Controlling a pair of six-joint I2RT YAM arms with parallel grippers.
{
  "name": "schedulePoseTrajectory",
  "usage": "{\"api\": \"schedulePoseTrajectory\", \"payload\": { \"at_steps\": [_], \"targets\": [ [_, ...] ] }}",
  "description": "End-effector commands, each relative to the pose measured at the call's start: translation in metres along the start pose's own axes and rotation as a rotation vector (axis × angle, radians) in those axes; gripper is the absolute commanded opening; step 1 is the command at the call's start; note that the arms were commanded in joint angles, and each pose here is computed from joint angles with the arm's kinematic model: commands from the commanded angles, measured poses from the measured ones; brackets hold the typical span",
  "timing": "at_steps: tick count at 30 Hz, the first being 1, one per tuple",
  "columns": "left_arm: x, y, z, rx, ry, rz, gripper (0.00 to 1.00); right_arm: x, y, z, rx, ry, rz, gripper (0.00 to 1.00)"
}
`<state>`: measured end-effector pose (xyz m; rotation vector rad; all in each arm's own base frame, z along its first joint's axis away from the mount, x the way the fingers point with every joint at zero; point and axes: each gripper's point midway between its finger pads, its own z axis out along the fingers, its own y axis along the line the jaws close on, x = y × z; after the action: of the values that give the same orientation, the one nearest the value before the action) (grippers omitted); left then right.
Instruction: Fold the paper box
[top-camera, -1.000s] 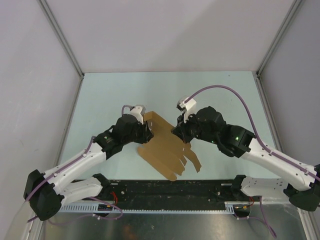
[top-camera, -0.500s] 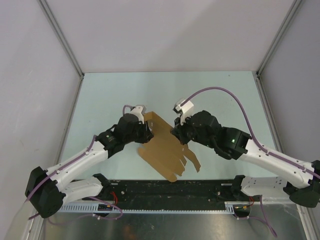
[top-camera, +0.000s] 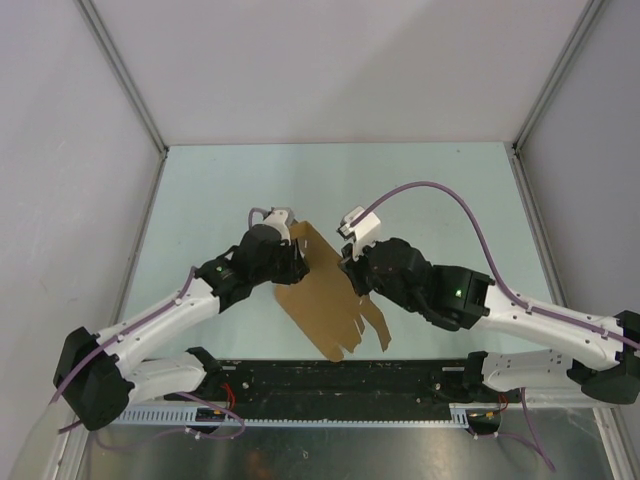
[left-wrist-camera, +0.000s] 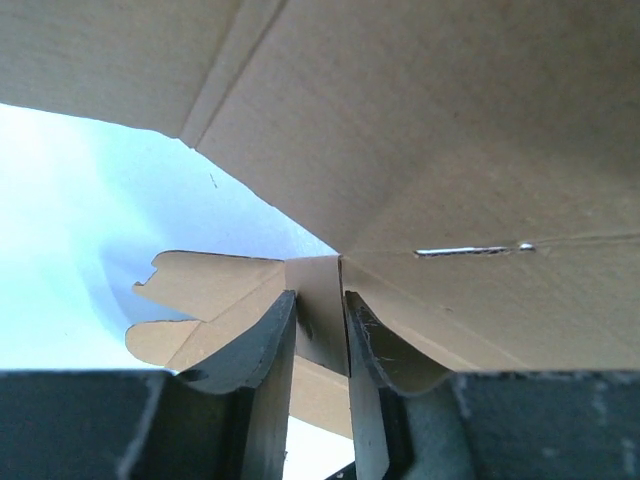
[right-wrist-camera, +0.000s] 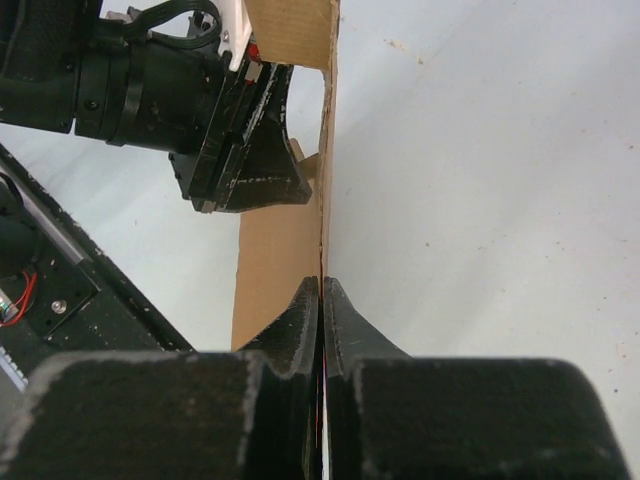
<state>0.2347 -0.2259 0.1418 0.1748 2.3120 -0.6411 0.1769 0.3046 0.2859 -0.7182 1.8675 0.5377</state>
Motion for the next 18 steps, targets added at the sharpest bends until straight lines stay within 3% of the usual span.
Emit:
{"api": "schedulePoseTrajectory", "payload": {
  "at_steps": [1, 18],
  "targets": [
    [-0.009, -0.007, -0.005, -0.005, -0.014, 0.007, 0.31, -0.048, -0.001, -0.005, 0.03, -0.156, 0.045, 0.01],
    [-0.019, -0.007, -0.003, -0.037, -0.029, 0.007, 0.22, -0.045, 0.011, -0.002, -0.003, -0.148, 0.05, 0.02]
  ]
}}
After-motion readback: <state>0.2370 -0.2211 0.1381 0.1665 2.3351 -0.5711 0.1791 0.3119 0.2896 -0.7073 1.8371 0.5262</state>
